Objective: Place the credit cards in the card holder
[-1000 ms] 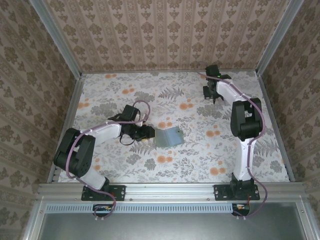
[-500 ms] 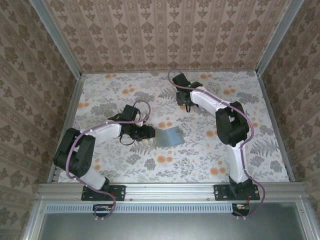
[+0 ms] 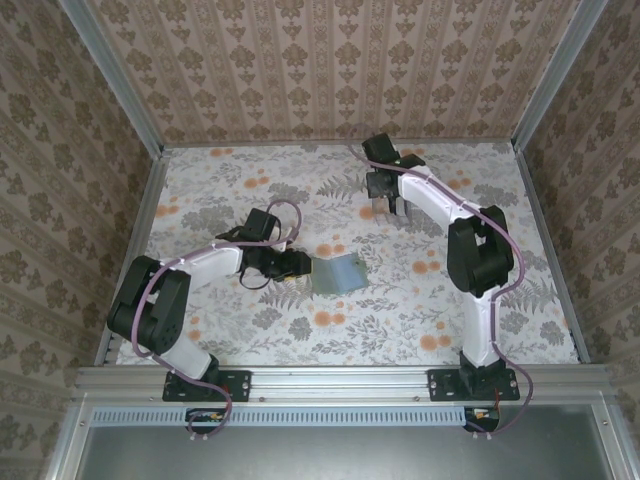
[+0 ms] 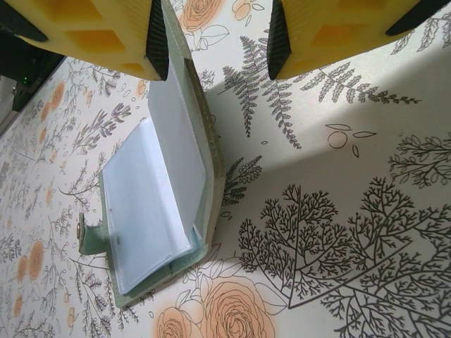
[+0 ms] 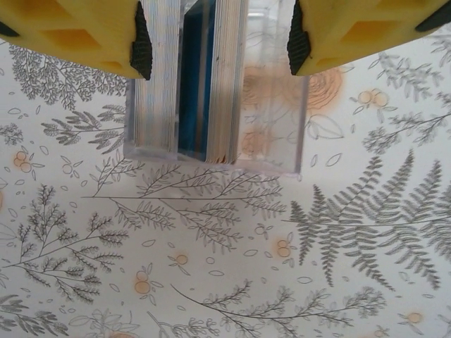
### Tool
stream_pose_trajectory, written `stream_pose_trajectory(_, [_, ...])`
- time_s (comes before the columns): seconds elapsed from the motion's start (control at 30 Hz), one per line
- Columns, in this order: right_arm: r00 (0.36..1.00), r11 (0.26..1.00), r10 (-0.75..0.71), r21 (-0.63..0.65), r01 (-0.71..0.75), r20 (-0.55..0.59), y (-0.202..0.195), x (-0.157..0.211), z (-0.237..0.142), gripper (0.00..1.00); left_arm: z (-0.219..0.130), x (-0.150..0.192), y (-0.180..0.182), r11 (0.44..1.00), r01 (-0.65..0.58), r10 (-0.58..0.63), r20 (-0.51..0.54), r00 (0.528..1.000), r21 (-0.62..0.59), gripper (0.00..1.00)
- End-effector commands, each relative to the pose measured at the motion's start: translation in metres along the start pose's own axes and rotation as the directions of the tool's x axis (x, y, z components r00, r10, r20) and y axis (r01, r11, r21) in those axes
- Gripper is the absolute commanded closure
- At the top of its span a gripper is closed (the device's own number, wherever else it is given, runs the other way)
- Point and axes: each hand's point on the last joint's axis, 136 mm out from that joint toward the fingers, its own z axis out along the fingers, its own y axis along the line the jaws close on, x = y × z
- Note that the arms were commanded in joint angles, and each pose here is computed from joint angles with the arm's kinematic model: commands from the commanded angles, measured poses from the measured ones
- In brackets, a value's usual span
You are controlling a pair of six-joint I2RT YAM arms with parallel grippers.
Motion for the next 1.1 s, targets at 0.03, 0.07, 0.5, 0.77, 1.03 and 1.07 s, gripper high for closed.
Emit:
stream_pose_trajectory(0.03, [0.995,0.994,-0.082,0.067,0.085,-0.048,-0.006,0.004,0.022,0.41,0.0,-0.004,-0.004,1.0,-0.016,0.016,-0.003,1.0,0.013,0.56])
stream_pose_trajectory(0.07, [0.995,0.994,-0.084,0.069,0.087,-0.056,-0.006,0.006,0.026,0.39,-0.001,-0.005,-0.005,1.0,-0.017,0.017,0.002,1.0,0.014,0.56])
stream_pose_trajectory(0.5, [0.992,0.975,-0.078,0.198,0.096,-0.098,-0.031,0.018,0.035,0.42,-0.002,-0.004,-0.004,1.0,-0.019,0.019,0.002,1.0,0.012,0.57])
stream_pose_trajectory(0.77, [0.994,0.968,-0.082,0.23,0.098,-0.077,-0.041,0.015,0.024,0.44,-0.001,-0.004,-0.004,1.0,-0.017,0.017,0.003,1.0,0.013,0.57])
stream_pose_trajectory(1.03, [0.992,0.951,-0.115,0.282,0.126,-0.054,-0.052,0.007,0.012,0.47,-0.001,-0.005,-0.004,1.0,-0.02,0.02,0.002,1.0,0.012,0.57])
stream_pose_trajectory(1.07, [0.992,0.949,-0.118,0.288,0.129,-0.054,-0.054,0.007,0.012,0.48,-0.001,-0.005,-0.004,1.0,-0.022,0.022,0.002,1.0,0.009,0.57])
